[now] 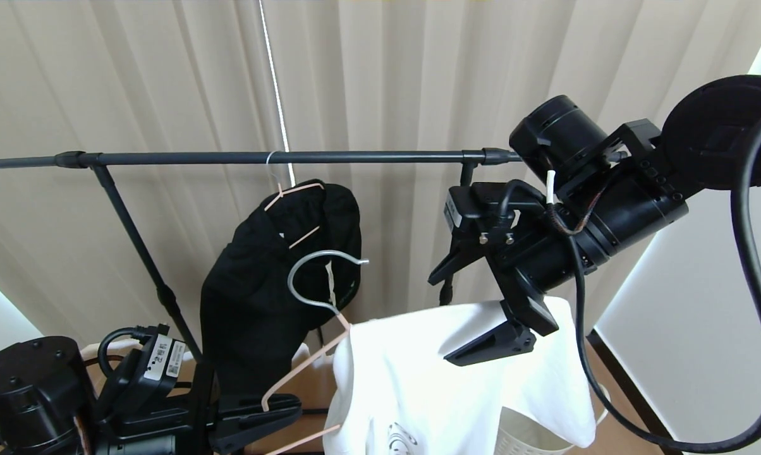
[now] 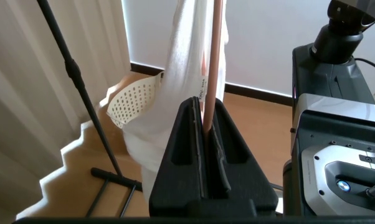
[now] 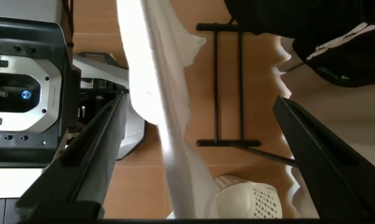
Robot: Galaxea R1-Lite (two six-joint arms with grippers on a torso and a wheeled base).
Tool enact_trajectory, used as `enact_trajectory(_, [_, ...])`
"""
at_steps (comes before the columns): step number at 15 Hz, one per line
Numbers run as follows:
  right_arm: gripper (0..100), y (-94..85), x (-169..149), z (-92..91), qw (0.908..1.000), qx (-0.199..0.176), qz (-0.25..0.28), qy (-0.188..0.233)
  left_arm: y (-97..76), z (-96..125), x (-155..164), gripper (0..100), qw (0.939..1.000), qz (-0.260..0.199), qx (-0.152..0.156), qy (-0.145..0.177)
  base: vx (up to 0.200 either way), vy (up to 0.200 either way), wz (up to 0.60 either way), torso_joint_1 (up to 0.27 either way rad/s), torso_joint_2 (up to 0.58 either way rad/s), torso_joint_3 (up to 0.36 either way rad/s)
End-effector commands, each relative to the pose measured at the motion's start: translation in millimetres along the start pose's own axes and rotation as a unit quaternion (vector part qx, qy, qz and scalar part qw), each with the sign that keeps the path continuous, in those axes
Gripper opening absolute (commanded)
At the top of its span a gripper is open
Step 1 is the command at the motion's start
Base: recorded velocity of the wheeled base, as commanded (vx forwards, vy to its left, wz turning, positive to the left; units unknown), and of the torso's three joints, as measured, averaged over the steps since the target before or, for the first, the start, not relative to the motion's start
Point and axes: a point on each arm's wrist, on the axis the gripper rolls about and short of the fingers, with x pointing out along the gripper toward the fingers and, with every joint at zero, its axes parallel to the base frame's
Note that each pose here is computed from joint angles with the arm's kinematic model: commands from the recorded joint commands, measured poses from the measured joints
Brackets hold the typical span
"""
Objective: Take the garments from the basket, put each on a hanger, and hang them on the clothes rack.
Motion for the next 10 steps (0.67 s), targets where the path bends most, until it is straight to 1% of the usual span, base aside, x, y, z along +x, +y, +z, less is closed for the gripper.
enact_trajectory(1, [100, -2.5, 3.4, 0.1, 1.0, 0.001, 0.002, 0.002, -0.1, 0.2, 0.1, 0, 1.0, 0.0, 0.001, 0.0, 0.0, 0.0, 0.0, 0.0, 0.0, 0.0])
enact_trajectory(4, [100, -3.0, 3.1, -0.1, 0.9999, 0.0, -0.008, 0.013, -0.1, 0.2, 0.1, 0, 1.0, 0.0, 0.001, 0.0, 0.0, 0.0, 0.0, 0.0, 0.0, 0.0])
enact_trajectory(10, [100, -2.5, 3.8, -1.3, 0.9998, 0.003, -0.006, 0.017, -0.1, 0.2, 0.1, 0, 1.0, 0.0, 0.001, 0.0, 0.0, 0.0, 0.0, 0.0, 0.0, 0.0])
